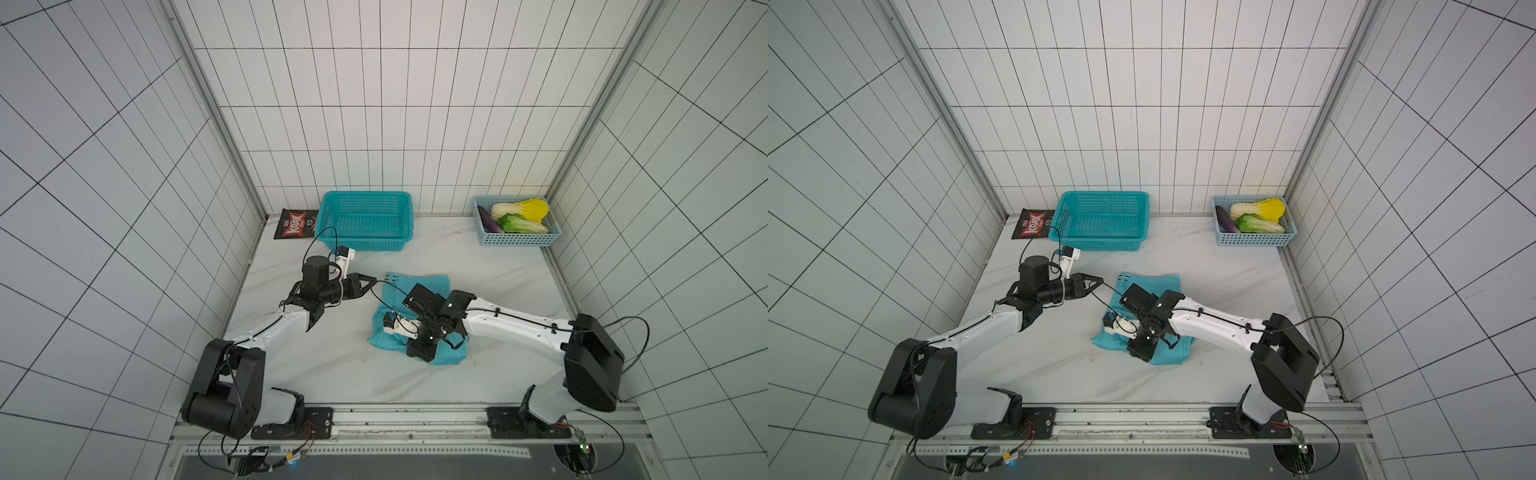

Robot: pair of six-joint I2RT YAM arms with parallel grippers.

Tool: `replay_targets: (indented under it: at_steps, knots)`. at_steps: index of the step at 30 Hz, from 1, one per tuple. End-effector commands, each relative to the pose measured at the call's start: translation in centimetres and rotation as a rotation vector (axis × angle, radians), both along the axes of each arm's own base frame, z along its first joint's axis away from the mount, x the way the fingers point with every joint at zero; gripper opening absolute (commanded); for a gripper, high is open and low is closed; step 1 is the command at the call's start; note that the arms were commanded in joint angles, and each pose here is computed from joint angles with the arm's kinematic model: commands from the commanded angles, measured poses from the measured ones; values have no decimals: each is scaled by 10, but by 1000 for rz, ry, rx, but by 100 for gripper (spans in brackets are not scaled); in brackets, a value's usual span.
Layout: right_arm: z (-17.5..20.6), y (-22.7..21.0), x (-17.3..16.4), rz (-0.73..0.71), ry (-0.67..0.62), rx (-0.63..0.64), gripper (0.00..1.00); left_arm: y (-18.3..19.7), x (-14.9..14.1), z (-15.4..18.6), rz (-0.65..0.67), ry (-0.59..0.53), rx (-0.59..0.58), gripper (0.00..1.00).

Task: Roll up the long pants
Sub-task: Roll the long pant at the center of the board.

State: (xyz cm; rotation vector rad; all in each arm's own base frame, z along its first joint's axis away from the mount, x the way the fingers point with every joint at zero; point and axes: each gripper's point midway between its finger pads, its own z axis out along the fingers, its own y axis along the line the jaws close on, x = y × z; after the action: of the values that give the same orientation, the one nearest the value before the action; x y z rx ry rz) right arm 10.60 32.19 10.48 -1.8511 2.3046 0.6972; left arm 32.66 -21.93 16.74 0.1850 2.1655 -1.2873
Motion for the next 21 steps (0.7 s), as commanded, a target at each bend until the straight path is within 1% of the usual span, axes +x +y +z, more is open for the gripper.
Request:
replay_targets:
  at_steps: [1,5,9,11,14,17,21]
  knots:
    - [32,5,-23,69,137,73,0,-35,-9,6,-136,-75,-10,17]
    - [32,5,-8,54,126,77,0,-53,-22,-15,-210,-52,-35,16]
    - [39,5,14,10,129,101,0,-58,-45,-45,-281,35,-47,13]
    - [41,4,25,0,111,106,0,-55,-58,-60,-292,75,-49,12]
    - [42,3,40,-16,114,117,0,-53,-71,-71,-303,105,-78,6]
    - [35,2,60,-49,92,89,0,-58,-85,-80,-352,140,-102,0]
    - [19,-2,93,-130,30,18,0,-61,-86,-97,-356,204,-91,0]
